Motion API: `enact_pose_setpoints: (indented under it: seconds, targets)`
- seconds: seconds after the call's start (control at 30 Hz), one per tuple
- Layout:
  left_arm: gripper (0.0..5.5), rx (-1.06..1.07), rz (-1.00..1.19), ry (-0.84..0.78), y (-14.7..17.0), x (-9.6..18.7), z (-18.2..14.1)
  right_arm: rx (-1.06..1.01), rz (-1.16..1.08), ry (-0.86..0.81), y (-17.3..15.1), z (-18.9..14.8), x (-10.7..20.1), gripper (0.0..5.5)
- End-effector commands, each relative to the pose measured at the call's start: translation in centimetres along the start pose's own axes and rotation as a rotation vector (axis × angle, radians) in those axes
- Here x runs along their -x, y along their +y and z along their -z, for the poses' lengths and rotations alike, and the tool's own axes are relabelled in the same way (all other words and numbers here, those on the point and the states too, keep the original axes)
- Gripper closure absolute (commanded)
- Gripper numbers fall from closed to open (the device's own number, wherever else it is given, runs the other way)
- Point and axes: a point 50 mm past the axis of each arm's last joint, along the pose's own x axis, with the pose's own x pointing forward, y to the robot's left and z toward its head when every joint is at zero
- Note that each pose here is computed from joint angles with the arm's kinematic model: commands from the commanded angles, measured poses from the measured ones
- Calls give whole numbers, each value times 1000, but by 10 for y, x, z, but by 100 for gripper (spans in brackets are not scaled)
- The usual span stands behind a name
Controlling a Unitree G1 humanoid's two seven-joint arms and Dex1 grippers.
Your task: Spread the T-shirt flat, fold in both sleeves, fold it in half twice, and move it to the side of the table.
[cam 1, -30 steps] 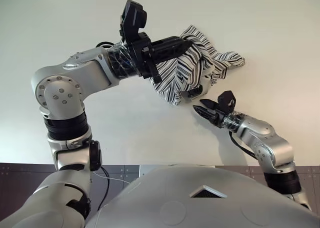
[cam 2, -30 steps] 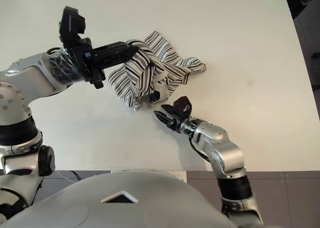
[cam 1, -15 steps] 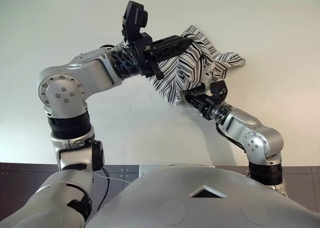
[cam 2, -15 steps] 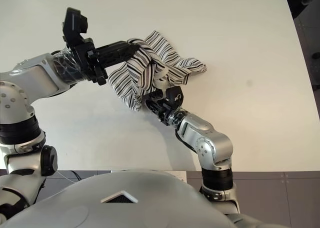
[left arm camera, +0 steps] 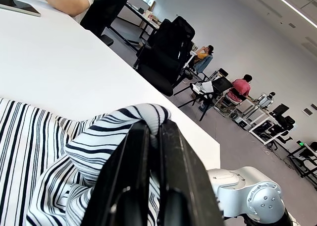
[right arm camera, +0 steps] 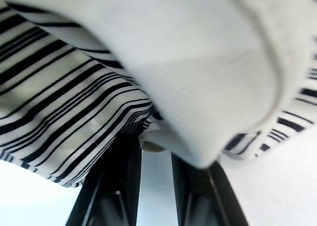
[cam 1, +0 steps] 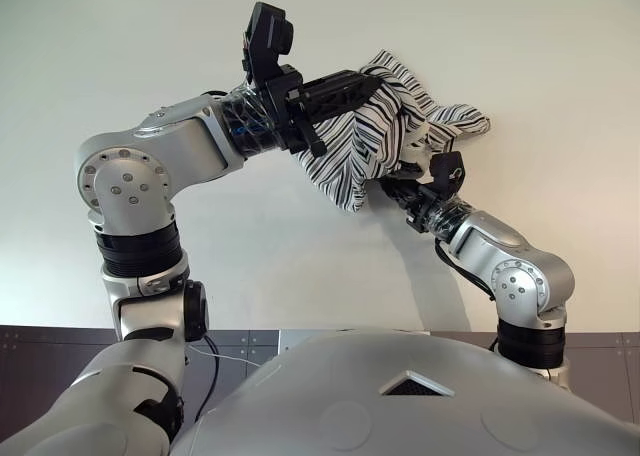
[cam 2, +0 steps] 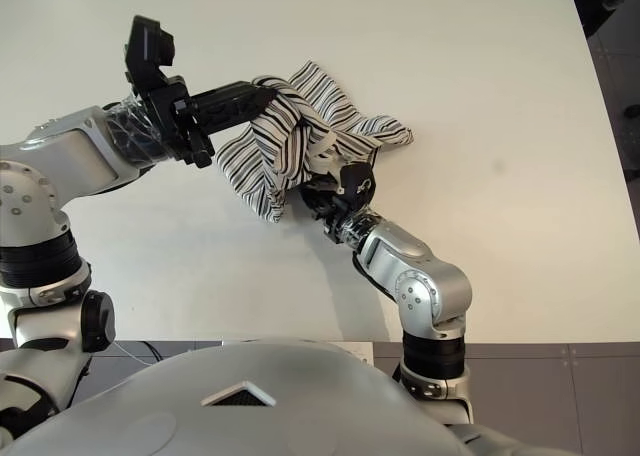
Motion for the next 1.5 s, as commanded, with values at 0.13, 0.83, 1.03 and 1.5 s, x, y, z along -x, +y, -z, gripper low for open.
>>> enact_pose_setpoints:
  seconds: [0.13,0.83,1.03,1.5]
  targets:
    - [540,-39,-41,-52,4,9,-13,111,70,17,-18,-1,6,538]
    - [540,-683,-42,32,3,61,-92,1638,109,-425,-25,-205,71,538]
    - [540,-793,265,562,-21,80,19,1803,-432,-21,-24,-118,94,538]
    - [540,-672,-61,222,30,69,11,1725,-352,-17,-41,-153,65,538]
